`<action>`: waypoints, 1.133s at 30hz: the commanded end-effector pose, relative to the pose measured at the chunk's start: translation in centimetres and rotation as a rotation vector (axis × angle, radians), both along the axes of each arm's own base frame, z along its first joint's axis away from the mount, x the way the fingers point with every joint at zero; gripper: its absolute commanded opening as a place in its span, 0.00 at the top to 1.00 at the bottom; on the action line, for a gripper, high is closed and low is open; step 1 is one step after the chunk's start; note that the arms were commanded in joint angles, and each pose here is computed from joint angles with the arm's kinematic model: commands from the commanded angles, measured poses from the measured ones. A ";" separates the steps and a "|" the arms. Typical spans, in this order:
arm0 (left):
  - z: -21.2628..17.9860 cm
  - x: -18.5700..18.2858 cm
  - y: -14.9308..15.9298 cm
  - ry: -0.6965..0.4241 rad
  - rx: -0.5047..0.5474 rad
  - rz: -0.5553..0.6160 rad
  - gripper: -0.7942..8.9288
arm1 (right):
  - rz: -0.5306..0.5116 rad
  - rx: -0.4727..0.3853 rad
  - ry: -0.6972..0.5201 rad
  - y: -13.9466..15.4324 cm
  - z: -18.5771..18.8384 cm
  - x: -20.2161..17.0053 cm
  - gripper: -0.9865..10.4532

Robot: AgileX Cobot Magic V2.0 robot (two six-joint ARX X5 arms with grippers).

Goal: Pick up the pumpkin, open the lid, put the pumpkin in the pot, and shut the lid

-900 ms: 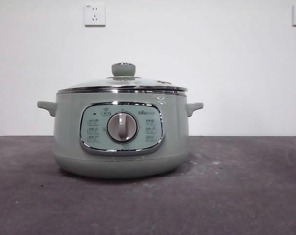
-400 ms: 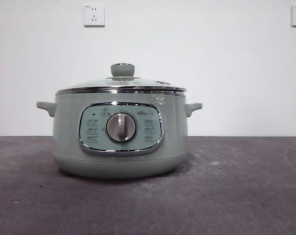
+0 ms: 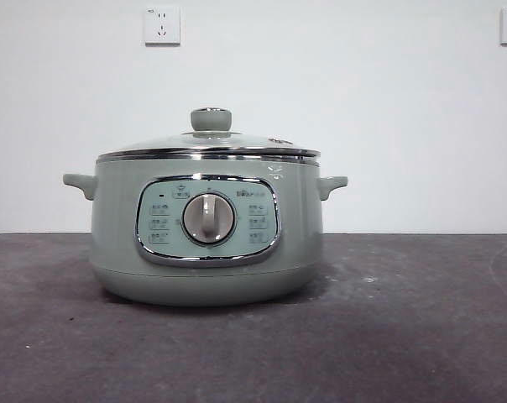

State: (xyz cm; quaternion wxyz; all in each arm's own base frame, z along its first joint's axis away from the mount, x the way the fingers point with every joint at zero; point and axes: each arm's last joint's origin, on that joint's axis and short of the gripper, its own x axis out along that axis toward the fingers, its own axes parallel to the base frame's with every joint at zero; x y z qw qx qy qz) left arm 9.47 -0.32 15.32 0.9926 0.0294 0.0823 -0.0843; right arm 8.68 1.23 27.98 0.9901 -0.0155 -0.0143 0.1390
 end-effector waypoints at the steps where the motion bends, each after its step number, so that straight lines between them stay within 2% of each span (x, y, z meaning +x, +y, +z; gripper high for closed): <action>1: -0.5 0.1 0.0 0.012 -0.006 0.000 0.92 | -0.007 0.013 0.014 0.0 -3.1 0.2 0.91; 8: -0.5 0.1 0.0 0.012 -0.006 0.000 0.92 | -0.086 0.053 0.065 -0.2 -9.0 0.5 0.91; 12: -0.5 0.1 0.0 0.012 -0.006 0.000 0.92 | -0.087 0.070 0.104 -0.2 -11.1 0.7 0.91; 22: -0.5 0.1 0.0 0.012 -0.006 0.000 0.92 | -0.091 0.062 0.210 -0.2 -13.0 0.8 0.91; 34: -0.5 0.1 0.0 0.012 -0.006 0.000 0.92 | -0.091 0.069 0.214 -0.2 -13.1 0.8 0.91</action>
